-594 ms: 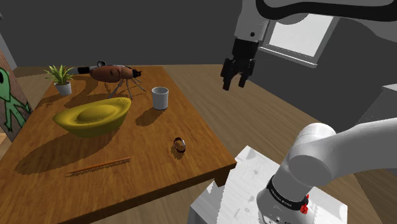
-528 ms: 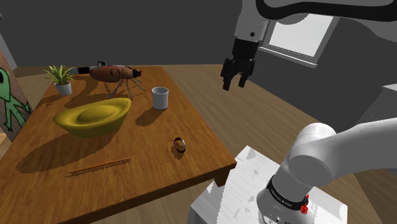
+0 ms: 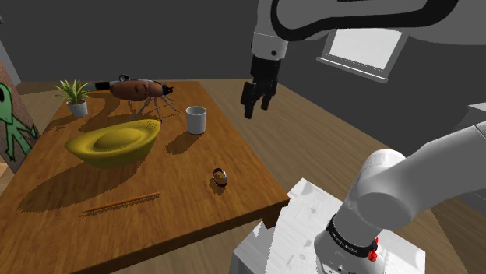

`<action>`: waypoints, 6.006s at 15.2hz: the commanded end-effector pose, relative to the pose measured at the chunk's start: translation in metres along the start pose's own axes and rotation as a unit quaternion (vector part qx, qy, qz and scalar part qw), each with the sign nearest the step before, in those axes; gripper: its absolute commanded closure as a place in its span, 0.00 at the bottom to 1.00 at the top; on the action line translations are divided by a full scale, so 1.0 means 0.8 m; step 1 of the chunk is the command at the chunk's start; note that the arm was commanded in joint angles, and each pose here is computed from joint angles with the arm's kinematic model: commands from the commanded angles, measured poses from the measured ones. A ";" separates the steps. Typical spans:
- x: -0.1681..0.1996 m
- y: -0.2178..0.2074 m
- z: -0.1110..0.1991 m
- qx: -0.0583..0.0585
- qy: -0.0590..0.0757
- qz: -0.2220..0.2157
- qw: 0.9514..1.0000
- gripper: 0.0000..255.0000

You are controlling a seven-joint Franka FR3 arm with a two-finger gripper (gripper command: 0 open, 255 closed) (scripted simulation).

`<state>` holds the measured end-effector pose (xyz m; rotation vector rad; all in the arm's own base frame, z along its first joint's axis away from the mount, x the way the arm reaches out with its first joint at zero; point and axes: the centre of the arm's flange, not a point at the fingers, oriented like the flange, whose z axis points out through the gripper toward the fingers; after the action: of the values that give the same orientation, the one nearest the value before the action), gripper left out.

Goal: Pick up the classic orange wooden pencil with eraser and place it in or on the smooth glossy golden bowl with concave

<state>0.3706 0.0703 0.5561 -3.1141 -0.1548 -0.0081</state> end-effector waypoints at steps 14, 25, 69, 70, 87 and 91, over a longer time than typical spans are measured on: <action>0.129 -0.197 0.100 -0.055 0.021 -0.249 0.967 0.00; 0.157 -0.361 0.185 -0.094 0.035 -0.422 0.901 0.00; 0.159 -0.437 0.197 -0.113 0.041 -0.504 0.855 1.00; 0.159 -0.437 0.190 -0.113 0.041 -0.504 0.855 1.00; 0.160 -0.440 0.078 -0.113 0.041 -0.504 0.855 1.00; 0.189 -0.425 0.065 -0.113 0.041 -0.504 0.855 1.00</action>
<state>0.4764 0.4294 0.5130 -2.7917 -1.8331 -0.1857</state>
